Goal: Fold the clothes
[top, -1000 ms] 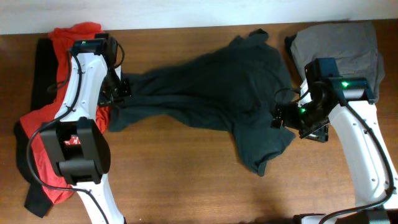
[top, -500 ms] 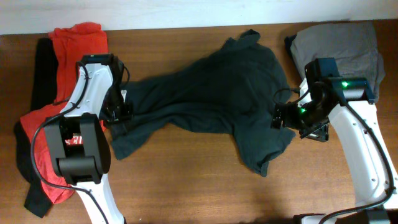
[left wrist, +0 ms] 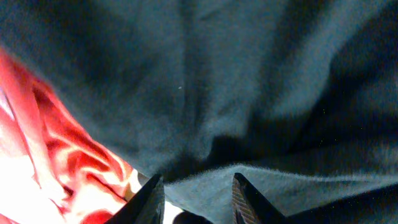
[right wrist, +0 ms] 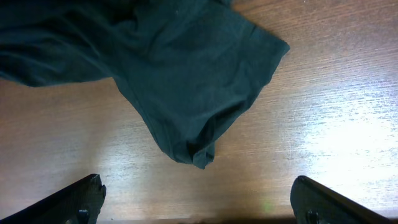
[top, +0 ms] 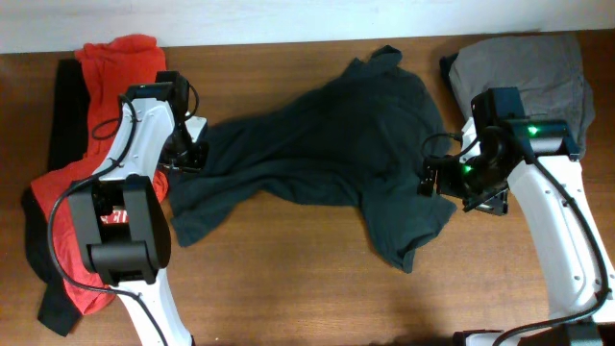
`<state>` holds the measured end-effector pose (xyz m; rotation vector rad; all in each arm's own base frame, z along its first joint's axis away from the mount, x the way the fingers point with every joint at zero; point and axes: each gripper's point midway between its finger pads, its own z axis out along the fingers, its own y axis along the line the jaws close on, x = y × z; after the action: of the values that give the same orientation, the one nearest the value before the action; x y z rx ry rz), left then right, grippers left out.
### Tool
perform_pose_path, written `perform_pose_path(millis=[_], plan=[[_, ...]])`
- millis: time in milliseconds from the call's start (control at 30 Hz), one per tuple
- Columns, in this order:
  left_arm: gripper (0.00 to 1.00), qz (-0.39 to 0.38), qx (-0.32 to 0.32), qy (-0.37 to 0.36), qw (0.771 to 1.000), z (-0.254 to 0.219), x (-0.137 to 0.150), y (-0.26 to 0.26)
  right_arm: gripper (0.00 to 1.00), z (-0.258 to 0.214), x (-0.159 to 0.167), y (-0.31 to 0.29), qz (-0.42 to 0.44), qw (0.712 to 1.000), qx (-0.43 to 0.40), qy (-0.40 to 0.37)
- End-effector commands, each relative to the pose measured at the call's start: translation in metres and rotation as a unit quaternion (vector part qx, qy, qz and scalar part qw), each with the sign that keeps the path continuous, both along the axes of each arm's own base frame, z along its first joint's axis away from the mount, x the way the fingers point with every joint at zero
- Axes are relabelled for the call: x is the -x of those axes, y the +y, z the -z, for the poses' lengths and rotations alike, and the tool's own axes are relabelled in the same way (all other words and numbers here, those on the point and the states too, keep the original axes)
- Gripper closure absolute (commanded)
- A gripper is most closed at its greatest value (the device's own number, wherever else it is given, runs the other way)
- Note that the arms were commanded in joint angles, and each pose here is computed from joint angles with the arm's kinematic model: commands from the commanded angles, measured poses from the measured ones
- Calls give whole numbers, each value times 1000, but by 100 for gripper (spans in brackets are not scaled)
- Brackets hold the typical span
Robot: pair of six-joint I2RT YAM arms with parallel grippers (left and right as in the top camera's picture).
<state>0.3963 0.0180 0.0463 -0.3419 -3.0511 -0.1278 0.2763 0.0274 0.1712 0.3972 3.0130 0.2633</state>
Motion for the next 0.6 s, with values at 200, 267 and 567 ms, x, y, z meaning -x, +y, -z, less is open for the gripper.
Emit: perform_pose_path(millis=[200,267,567], plan=[[50,229,102,-13,968,-9,-1,-31,1,-2,-1,-2,-5,1000,7,-10],[48,258,123,-26,958,-10,-5,-39,1,-2,-1,-2,-5,1000,7,-9],[46,279,121,-36,952,11,-10,-39,1,-1,2,-2,-5,1000,7,-3]])
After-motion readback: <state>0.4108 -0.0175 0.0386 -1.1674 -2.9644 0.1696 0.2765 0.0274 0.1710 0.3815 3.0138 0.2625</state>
